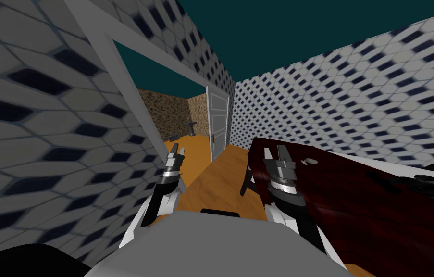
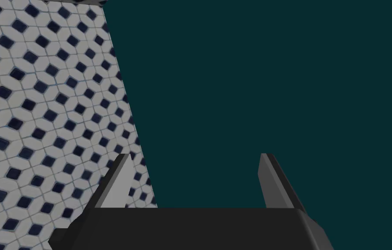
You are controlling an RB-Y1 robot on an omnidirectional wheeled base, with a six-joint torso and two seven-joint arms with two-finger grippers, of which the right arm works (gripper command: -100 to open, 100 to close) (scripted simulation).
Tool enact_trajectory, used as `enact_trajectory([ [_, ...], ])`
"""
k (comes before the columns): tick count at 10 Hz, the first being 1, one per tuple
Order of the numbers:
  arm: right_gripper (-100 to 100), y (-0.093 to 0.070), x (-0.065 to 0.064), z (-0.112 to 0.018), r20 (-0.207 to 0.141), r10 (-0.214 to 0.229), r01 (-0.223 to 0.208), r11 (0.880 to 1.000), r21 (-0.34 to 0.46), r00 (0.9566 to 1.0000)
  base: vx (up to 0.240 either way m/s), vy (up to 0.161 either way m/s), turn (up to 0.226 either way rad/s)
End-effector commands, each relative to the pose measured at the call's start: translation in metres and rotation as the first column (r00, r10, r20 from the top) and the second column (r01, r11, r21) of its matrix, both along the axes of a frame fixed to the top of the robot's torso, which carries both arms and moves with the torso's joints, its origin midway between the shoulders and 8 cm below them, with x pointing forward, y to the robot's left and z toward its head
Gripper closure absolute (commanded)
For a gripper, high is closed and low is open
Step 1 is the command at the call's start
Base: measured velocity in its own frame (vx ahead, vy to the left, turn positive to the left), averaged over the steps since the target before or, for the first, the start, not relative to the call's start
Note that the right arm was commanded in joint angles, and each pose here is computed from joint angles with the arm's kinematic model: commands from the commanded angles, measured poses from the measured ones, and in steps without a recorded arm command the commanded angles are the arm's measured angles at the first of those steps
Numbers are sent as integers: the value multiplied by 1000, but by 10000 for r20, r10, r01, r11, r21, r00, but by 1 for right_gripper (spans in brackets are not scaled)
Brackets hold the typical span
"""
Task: Push the door open
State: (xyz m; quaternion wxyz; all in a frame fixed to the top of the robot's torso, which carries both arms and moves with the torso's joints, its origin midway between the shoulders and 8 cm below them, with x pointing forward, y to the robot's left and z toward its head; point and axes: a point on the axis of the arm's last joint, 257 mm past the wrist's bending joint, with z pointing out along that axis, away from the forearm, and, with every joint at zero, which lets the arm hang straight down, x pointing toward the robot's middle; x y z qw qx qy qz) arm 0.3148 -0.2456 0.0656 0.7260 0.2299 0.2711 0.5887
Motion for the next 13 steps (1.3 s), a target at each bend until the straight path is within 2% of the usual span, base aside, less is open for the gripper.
enact_trajectory([
  [1, -100, -4, 6, -10, -329, 4, 2, 9998, 187, 9995, 155, 69, 20],
  [4, -100, -13, 20, -32, -1063, 34, 30, 9982, 603, 9943, 127, -5, 62],
  [6, -100, -19, 29, -50, -1617, 81, 67, 9959, 907, 9868, 155, -15, 45],
  [9, -100, -25, 38, -69, -2174, 149, 119, 9925, 1213, 9760, 110, 9, 39],
  [10, -100, -28, 43, -82, -2544, 209, 157, 9899, 1410, 9669, 113, 7, 57],
  [12, -100, -31, 48, -95, -2910, 281, 197, 9869, 1600, 9563, 123, -6, 42],
  [13, -100, -33, 51, -103, -3129, 329, 225, 9849, 1718, 9492, 95, 2, 40],
])
